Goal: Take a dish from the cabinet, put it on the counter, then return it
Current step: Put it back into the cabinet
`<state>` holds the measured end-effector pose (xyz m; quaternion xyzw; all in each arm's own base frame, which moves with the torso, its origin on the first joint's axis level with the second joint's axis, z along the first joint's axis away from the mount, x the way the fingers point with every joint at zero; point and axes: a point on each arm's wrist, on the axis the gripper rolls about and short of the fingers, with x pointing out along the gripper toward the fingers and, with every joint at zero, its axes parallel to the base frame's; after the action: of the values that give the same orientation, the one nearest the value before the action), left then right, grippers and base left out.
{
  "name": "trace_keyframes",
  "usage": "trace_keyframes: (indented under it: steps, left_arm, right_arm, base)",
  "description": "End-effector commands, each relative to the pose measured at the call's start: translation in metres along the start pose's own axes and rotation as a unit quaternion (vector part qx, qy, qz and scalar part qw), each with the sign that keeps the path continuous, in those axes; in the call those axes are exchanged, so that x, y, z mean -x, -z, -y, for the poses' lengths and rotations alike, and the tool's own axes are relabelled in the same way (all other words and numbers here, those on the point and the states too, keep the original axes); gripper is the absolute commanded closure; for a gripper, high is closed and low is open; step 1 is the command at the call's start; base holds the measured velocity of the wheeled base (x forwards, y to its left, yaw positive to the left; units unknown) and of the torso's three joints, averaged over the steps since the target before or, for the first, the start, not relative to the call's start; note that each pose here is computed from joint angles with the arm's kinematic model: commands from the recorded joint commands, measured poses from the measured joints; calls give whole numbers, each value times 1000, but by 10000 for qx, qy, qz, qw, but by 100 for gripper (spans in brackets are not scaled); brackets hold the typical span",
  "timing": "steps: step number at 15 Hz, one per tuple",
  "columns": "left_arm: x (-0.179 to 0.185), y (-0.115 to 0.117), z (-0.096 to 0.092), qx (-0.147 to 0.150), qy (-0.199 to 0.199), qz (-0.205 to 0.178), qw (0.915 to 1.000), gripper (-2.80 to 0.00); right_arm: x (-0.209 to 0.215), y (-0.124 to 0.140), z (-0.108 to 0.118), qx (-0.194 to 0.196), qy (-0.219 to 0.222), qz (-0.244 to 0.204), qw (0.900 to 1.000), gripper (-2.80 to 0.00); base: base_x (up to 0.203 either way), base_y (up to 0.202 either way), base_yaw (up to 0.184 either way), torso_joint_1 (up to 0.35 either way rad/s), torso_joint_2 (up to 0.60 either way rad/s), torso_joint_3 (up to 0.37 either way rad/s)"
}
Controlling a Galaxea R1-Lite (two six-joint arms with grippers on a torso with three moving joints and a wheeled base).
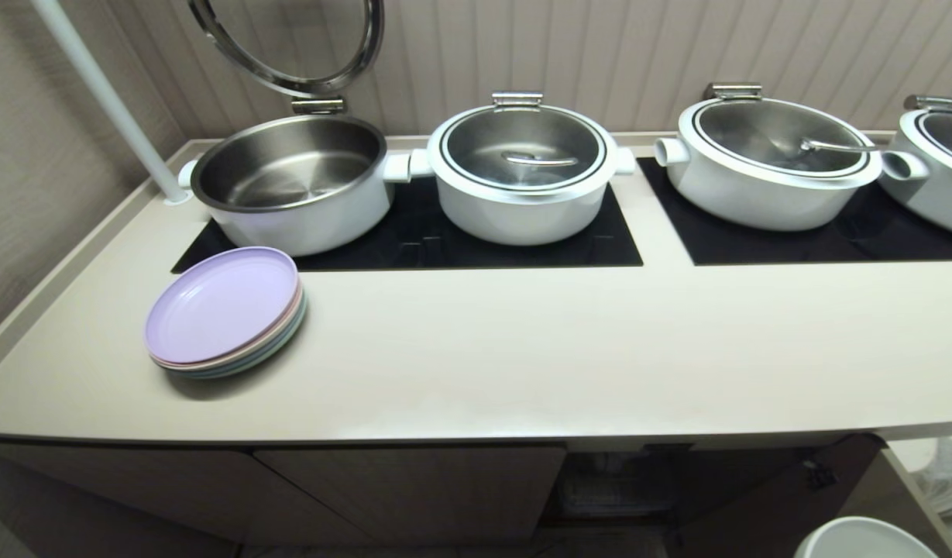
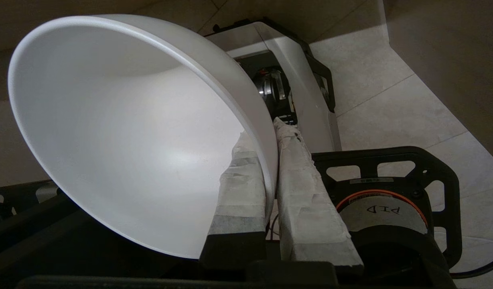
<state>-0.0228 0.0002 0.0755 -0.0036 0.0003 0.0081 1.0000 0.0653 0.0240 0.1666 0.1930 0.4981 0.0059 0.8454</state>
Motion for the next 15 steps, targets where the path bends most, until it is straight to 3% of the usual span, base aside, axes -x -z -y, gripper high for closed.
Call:
trace_keyframes:
  steps: [1, 15]
  left_arm:
    - [0, 0, 0, 2, -4, -1, 10000, 0]
    - [0, 0, 0, 2, -3, 3, 10000, 0]
  right_arm:
    - [-1, 0, 0, -16, 25, -42, 10000, 0]
    - [-2, 0, 0, -56, 43, -73, 9999, 0]
  base:
    - [0, 0, 0, 0, 0, 0]
    - [0, 0, 0, 0, 0, 0]
